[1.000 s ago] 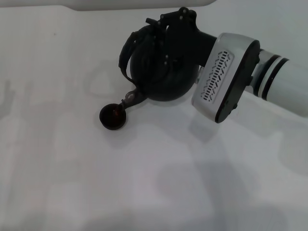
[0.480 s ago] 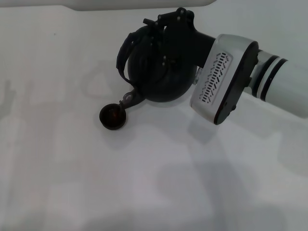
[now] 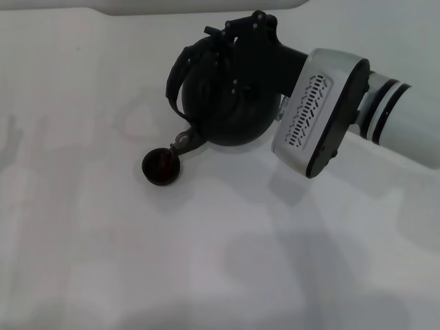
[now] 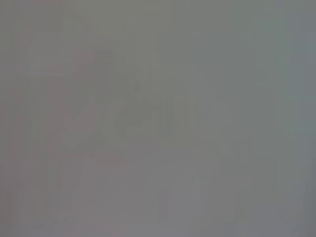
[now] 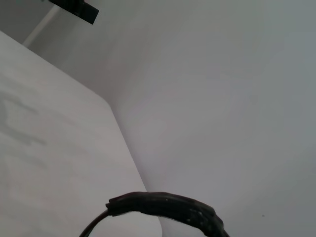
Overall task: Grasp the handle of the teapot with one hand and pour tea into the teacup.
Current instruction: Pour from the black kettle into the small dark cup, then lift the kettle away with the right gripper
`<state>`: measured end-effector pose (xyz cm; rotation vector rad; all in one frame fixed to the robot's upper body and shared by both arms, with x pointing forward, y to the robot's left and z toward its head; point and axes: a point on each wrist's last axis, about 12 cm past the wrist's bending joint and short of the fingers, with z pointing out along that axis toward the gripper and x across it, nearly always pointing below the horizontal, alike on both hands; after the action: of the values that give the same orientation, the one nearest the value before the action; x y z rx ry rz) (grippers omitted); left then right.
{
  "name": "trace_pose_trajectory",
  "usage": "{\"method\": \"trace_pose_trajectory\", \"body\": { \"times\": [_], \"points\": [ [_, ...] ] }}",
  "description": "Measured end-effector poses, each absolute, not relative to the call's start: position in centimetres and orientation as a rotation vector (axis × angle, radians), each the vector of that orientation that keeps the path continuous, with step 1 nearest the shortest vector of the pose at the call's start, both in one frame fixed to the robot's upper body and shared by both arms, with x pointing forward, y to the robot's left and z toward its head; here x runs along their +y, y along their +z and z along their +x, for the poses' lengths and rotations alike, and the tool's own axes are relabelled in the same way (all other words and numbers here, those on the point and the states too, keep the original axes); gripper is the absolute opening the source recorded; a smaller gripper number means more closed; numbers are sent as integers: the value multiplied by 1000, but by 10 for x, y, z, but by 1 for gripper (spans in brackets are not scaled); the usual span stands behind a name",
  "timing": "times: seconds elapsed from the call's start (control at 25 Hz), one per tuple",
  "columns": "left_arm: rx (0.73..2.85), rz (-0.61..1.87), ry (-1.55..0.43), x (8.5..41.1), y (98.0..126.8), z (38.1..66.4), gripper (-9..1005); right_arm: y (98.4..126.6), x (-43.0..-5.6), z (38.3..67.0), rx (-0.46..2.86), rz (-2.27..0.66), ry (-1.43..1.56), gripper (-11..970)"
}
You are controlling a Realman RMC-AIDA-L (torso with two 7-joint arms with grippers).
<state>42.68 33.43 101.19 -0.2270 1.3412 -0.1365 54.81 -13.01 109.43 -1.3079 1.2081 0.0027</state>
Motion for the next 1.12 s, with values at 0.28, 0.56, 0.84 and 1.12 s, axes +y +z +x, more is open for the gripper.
{"method": "trace_pose_trajectory", "body": {
  "times": [0.28, 0.56, 0.84, 1.12],
  "points": [
    [1341, -228, -134, 335, 1012, 427, 885, 1093, -133, 547, 1236, -1273, 23, 106],
    [1338, -225, -130, 336, 1013, 427, 885, 1090, -139, 546, 1285, -1192, 84, 106],
    [1336, -221, -127, 337, 1013, 428, 886, 1085, -145, 545, 1333, -1109, 143, 107],
    [1338, -220, -126, 338, 1013, 429, 885, 1081, -152, 543, 1396, -1020, 206, 107]
  ]
}}
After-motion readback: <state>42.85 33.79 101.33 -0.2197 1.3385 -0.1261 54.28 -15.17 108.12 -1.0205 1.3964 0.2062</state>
